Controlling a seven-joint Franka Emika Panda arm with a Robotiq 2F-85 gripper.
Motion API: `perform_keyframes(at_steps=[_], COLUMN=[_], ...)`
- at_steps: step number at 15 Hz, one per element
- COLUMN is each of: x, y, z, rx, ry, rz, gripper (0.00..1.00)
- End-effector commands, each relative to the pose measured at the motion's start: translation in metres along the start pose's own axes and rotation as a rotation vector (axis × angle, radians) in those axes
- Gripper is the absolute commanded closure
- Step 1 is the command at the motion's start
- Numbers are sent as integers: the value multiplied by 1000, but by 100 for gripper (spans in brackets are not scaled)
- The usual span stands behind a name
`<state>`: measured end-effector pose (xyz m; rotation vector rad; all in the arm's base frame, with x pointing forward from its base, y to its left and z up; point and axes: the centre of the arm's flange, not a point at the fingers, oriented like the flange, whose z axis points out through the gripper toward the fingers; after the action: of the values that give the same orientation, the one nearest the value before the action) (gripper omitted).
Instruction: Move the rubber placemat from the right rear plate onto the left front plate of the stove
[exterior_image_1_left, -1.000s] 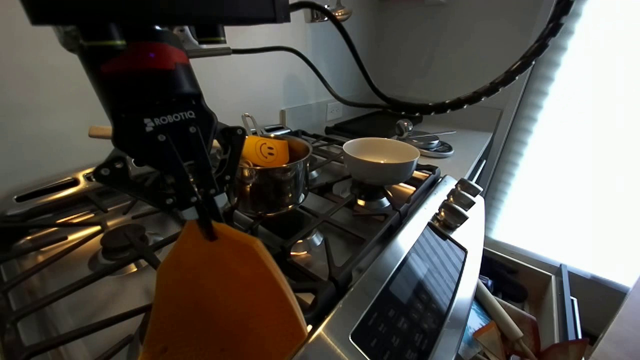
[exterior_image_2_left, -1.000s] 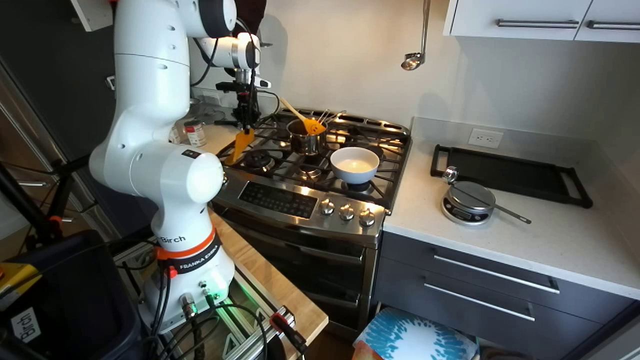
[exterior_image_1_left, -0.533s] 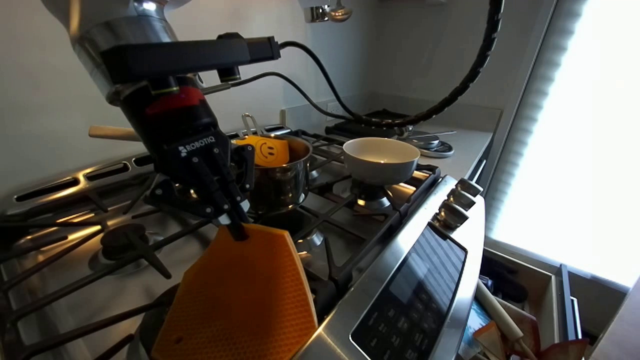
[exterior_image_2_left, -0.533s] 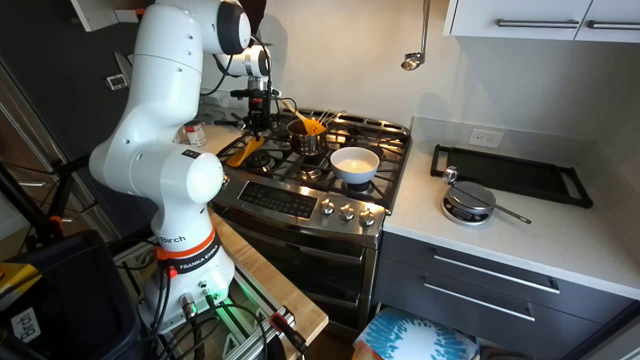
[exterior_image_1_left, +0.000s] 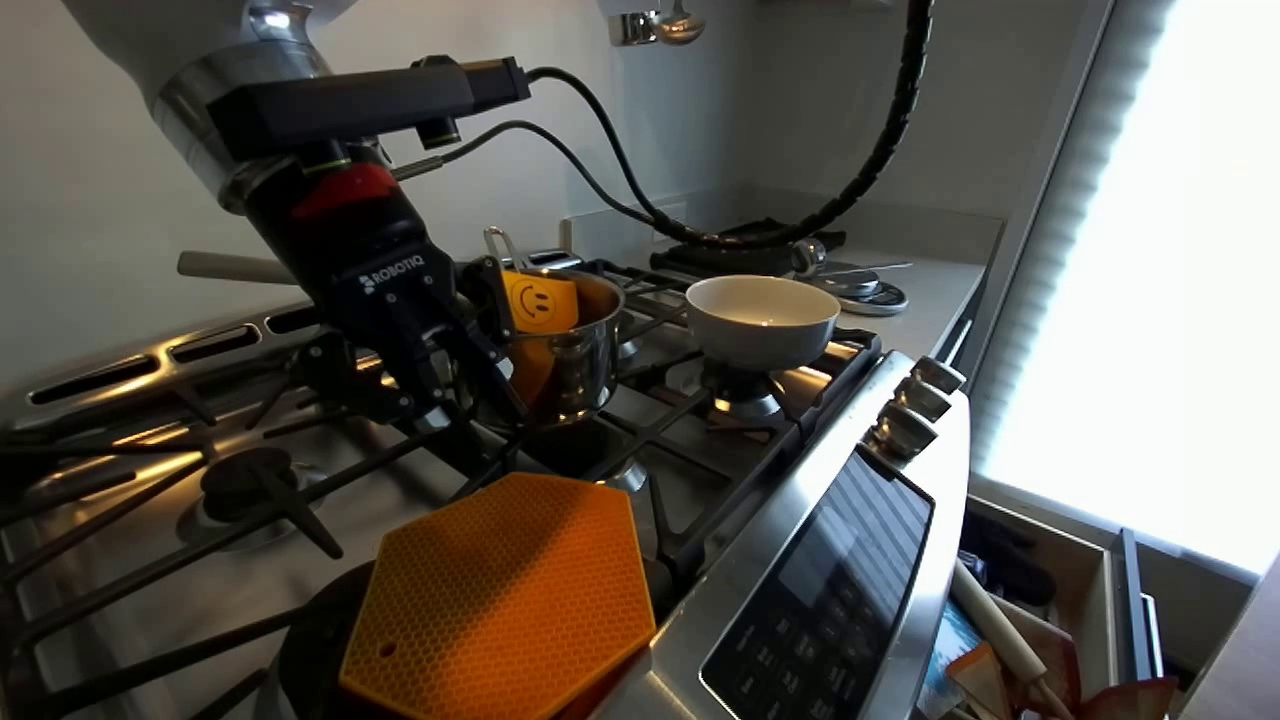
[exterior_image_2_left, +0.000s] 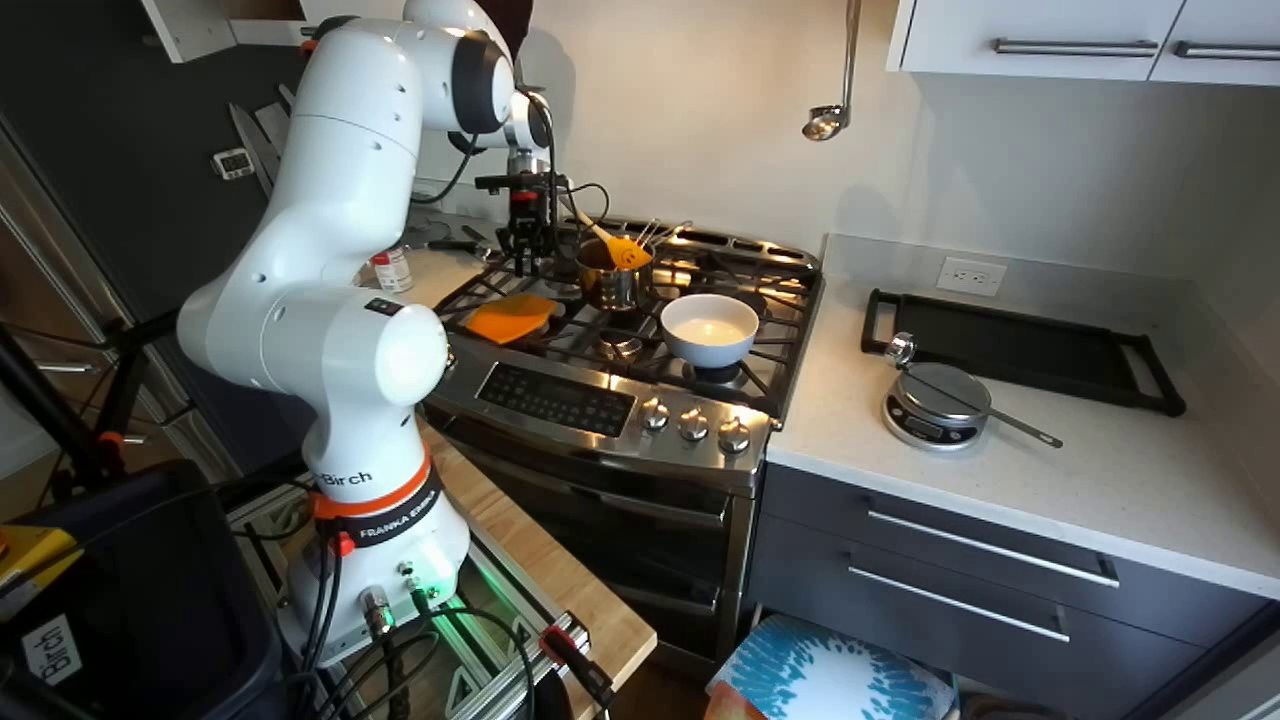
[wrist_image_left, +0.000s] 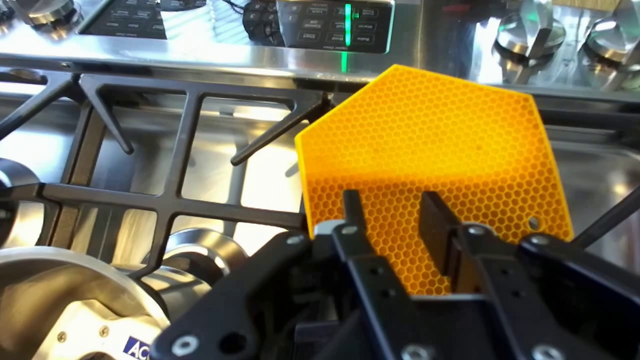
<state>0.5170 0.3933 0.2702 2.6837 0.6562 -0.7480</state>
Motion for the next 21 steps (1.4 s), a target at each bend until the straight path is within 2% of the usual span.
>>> perform_keyframes(at_steps=[1, 3, 5, 6, 8, 9, 13, 14, 18, 21], x=[5, -2, -19, -29, -50, -30, -34, -44, -112, -144], y=[-4, -18, -39, -51, -75, -58, -64, -65, -104, -122], z=[-10, -21, -36, -45, -63, -50, -55, -48, -20, -2], rx=[13, 84, 146, 164, 135, 146, 137, 141, 228, 258], ry=[-44, -65, -42, -17, 29, 8, 19, -20, -20, -42], rz=[-14, -71, -140, -161, -192, -158, -163, -94, 111, 270], gripper=[32, 17, 1, 0, 0, 0, 0, 0, 0, 0])
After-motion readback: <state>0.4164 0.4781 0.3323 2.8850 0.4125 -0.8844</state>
